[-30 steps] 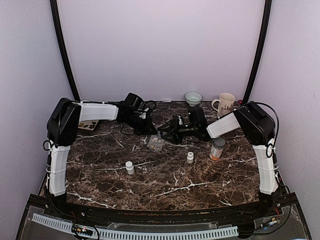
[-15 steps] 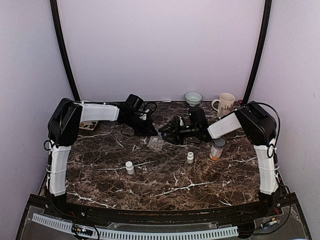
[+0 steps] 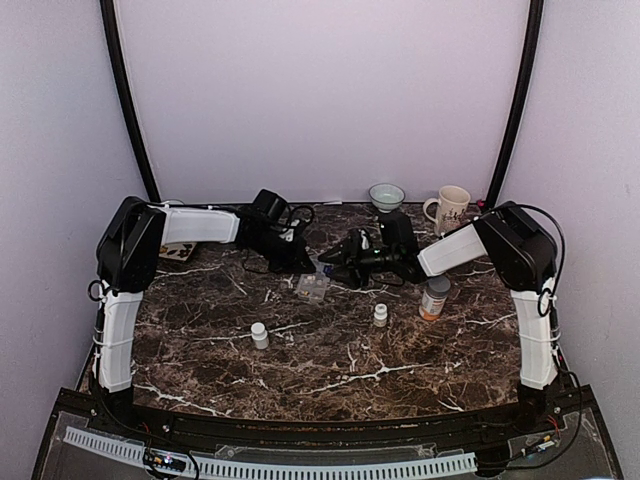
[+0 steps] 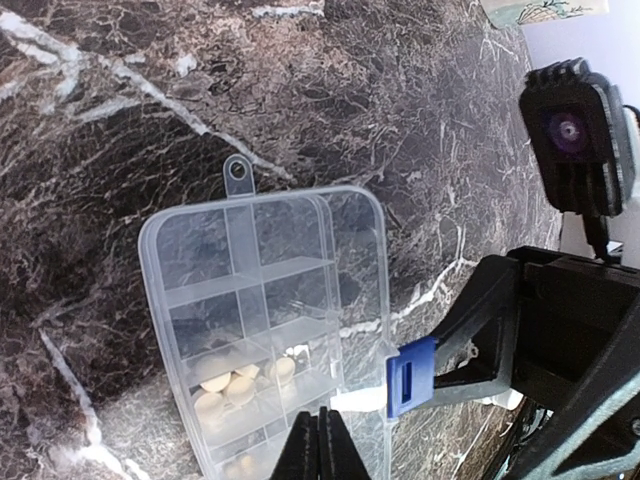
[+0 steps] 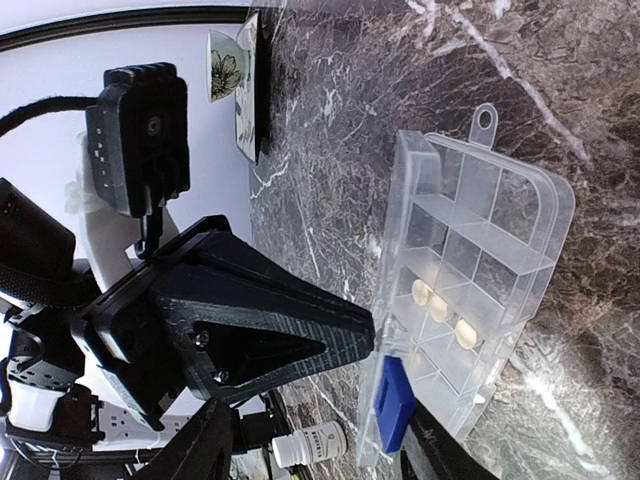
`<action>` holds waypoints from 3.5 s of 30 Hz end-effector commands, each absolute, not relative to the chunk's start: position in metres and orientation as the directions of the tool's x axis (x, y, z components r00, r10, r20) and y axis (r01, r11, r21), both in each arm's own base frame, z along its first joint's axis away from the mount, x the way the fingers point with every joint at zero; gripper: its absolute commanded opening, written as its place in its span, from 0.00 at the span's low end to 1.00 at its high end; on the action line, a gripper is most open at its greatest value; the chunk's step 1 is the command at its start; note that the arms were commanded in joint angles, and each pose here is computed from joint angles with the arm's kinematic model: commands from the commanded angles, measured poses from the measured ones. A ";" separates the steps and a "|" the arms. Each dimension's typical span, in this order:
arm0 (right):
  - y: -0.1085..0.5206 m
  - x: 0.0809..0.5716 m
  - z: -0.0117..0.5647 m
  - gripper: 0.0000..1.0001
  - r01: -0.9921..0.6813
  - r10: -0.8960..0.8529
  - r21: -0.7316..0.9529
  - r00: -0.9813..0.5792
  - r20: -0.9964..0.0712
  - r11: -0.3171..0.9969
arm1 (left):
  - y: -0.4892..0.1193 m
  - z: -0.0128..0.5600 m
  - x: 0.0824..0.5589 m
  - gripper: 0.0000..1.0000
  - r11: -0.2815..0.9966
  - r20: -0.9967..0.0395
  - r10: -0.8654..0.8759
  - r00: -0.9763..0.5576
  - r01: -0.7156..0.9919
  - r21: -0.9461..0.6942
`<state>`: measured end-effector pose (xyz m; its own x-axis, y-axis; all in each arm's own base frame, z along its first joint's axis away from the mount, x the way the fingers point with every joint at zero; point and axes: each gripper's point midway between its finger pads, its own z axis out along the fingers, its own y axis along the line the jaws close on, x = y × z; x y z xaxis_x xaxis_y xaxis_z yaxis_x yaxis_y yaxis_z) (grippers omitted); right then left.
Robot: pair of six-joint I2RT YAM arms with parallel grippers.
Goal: Sort the pills into containers
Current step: Close the lid of the pill container.
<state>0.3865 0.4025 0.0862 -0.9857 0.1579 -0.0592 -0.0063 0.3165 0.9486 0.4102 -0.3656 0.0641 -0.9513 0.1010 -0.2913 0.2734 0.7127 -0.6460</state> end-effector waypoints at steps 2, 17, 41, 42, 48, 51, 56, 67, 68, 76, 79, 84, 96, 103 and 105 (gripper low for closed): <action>0.398 0.390 0.106 0.56 -0.063 0.172 0.952 -0.978 -0.119 0.300 | -0.367 0.056 0.401 0.04 0.725 -0.267 0.129 -0.955 0.275 -0.631; 0.384 0.391 0.085 0.56 -0.058 0.169 0.885 -0.974 -0.152 0.462 | -0.371 0.050 0.397 0.04 0.737 -0.259 0.148 -0.954 0.282 -0.614; 0.384 0.410 0.090 0.43 -0.161 0.089 0.695 -0.947 -0.309 0.701 | -0.369 0.035 0.391 0.04 0.767 -0.238 0.174 -0.956 0.283 -0.576; 0.384 0.410 0.088 0.42 -0.162 0.081 0.684 -0.947 -0.309 0.711 | -0.369 0.036 0.392 0.04 0.766 -0.239 0.174 -0.955 0.284 -0.577; 0.383 0.413 0.079 0.29 -0.190 0.024 0.581 -0.940 -0.339 0.792 | -0.369 0.037 0.392 0.04 0.766 -0.242 0.173 -0.955 0.285 -0.576; 0.384 0.414 0.079 0.31 -0.201 0.005 0.541 -0.935 -0.356 0.816 | -0.369 0.036 0.393 0.04 0.769 -0.242 0.174 -0.955 0.285 -0.572; 0.384 0.412 0.073 0.36 -0.217 -0.036 0.485 -0.934 -0.355 0.847 | -0.369 0.036 0.394 0.04 0.770 -0.246 0.168 -0.955 0.283 -0.572; 0.391 0.407 0.059 0.38 -0.267 -0.132 0.368 -0.927 -0.352 0.891 | -0.368 0.036 0.395 0.04 0.773 -0.253 0.169 -0.953 0.287 -0.566; 0.392 0.406 0.057 0.38 -0.269 -0.136 0.363 -0.926 -0.351 0.892 | -0.368 0.036 0.395 0.04 0.773 -0.253 0.169 -0.953 0.287 -0.566; 0.383 0.400 0.044 0.38 -0.262 -0.154 0.313 -0.931 -0.330 0.913 | -0.368 0.035 0.394 0.03 0.773 -0.249 0.169 -0.954 0.285 -0.567; 0.377 0.398 0.042 0.38 -0.256 -0.153 0.299 -0.932 -0.330 0.919 | -0.367 0.035 0.394 0.03 0.774 -0.248 0.170 -0.954 0.284 -0.566; 0.374 0.396 0.041 0.38 -0.251 -0.149 0.297 -0.933 -0.326 0.922 | -0.367 0.035 0.394 0.03 0.774 -0.249 0.167 -0.954 0.283 -0.566; 0.397 0.396 0.073 0.39 -0.242 -0.069 0.487 -0.936 -0.346 0.839 | -0.365 0.036 0.392 0.03 0.777 -0.251 0.167 -0.953 0.284 -0.561; 0.397 0.395 0.068 0.39 -0.206 -0.039 0.530 -0.950 -0.310 0.823 | -0.364 0.036 0.390 0.03 0.778 -0.250 0.165 -0.954 0.282 -0.561; 0.398 0.393 0.066 0.39 -0.196 -0.033 0.544 -0.955 -0.296 0.816 | -0.364 0.036 0.390 0.03 0.778 -0.253 0.165 -0.953 0.283 -0.561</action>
